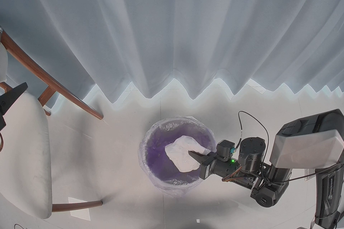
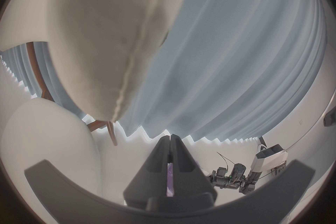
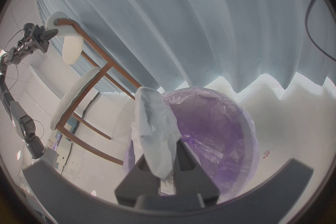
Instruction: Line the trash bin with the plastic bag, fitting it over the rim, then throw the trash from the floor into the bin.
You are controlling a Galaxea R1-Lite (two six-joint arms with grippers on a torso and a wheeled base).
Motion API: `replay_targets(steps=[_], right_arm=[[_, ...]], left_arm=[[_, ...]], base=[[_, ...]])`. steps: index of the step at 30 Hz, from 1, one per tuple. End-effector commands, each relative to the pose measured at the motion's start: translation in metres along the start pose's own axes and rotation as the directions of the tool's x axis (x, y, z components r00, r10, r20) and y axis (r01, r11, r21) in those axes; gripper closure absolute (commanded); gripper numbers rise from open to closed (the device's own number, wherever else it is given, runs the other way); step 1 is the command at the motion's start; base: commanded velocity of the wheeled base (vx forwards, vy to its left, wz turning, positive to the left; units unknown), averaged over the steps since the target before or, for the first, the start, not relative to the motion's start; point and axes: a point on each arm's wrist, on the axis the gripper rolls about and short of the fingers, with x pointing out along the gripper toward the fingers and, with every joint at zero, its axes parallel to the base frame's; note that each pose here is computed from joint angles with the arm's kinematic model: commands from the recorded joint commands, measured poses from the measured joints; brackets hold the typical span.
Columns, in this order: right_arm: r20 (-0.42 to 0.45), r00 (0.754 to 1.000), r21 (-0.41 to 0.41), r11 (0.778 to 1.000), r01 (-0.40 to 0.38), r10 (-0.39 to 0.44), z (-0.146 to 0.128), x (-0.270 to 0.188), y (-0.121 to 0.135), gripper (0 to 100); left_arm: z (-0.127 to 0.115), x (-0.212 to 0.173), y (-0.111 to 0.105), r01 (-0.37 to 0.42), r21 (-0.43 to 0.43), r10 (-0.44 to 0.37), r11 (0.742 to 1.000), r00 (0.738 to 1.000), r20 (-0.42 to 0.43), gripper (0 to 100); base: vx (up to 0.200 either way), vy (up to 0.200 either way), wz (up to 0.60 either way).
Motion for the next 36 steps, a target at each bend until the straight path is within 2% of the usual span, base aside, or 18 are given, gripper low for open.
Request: replay_targets(steps=[1, 5, 6, 15, 19, 22, 24, 27, 30, 32, 34, 36], right_arm=[[0.014, 1.0, -0.006, 1.0, 0.008, -0.008, -0.004, 0.007, -0.005, 100], [0.003, 1.0, -0.011, 1.0, 0.008, -0.008, -0.007, 0.008, -0.006, 100], [0.0, 1.0, -0.011, 1.0, 0.008, -0.008, -0.008, 0.007, -0.006, 0], [0.04, 0.999, -0.007, 1.0, 0.001, 0.0, 0.01, -0.003, -0.001, 0], [0.0, 1.0, 0.001, 1.0, 0.016, -0.016, 0.008, -0.022, 0.001, 0], [0.032, 0.998, 0.015, 0.999, 0.046, -0.046, 0.024, -0.042, 0.002, 0], [0.089, 0.993, 0.03, 0.997, 0.075, -0.077, 0.041, -0.054, -0.003, 0], [0.165, 0.979, 0.044, 0.992, 0.115, -0.121, 0.063, -0.072, -0.01, 0], [0.259, 0.945, 0.055, 0.98, 0.191, -0.198, 0.088, -0.105, -0.024, 0], [0.296, 0.927, 0.059, 0.973, 0.221, -0.229, 0.097, -0.12, -0.028, 0], [0.351, 0.896, 0.064, 0.961, 0.268, -0.273, 0.11, -0.146, -0.032, 0], [0.363, 0.88, 0.072, 0.951, 0.3, -0.305, 0.113, -0.166, -0.031, 0]], left_arm=[[-0.001, -0.006, -0.001, -0.004, 0.001, 0.004, 1.0, 1.0, 0.013, 100], [-0.001, -0.008, -0.001, -0.004, 0.003, 0.004, 1.0, 1.0, 0.023, 100], [-0.001, -0.008, -0.001, -0.004, 0.003, 0.004, 1.0, 1.0, 0.023, 100], [0.006, -0.01, -0.003, 0.0, 0.001, -0.001, 1.0, 0.999, 0.053, 100], [0.01, -0.011, -0.004, 0.004, -0.006, -0.004, 1.0, 0.998, 0.066, 100], [0.011, -0.013, -0.005, 0.005, -0.028, -0.003, 1.0, 0.997, 0.083, 100], [0.013, -0.02, -0.007, 0.017, -0.06, -0.01, 0.998, 0.994, 0.111, 100], [0.011, -0.024, -0.006, 0.01, -0.101, 0.002, 0.995, 0.993, 0.118, 100], [0.005, -0.033, -0.003, -0.025, -0.127, 0.042, 0.992, 0.99, 0.136, 100], [0.003, -0.037, -0.003, -0.021, -0.125, 0.039, 0.992, 0.989, 0.142, 100], [-0.002, -0.047, -0.006, 0.013, -0.13, 0.007, 0.991, 0.988, 0.151, 100], [-0.009, -0.055, -0.005, 0.026, -0.13, -0.007, 0.991, 0.989, 0.145, 100]], base=[[0.0, 0.0, 0.0], [0.0, 0.0, 0.0], [0.0, 0.0, 0.0], [0.0, 0.0, 0.0], [0.0, 0.0, 0.0], [0.0, 0.0, 0.0], [0.0, 0.0, 0.0], [0.0, 0.0, 0.0], [-0.067, 0.0, 0.0], [-0.2, 0.0, 0.0], [-0.2, 0.0, 0.0], [-0.2, 0.0, 0.0]])
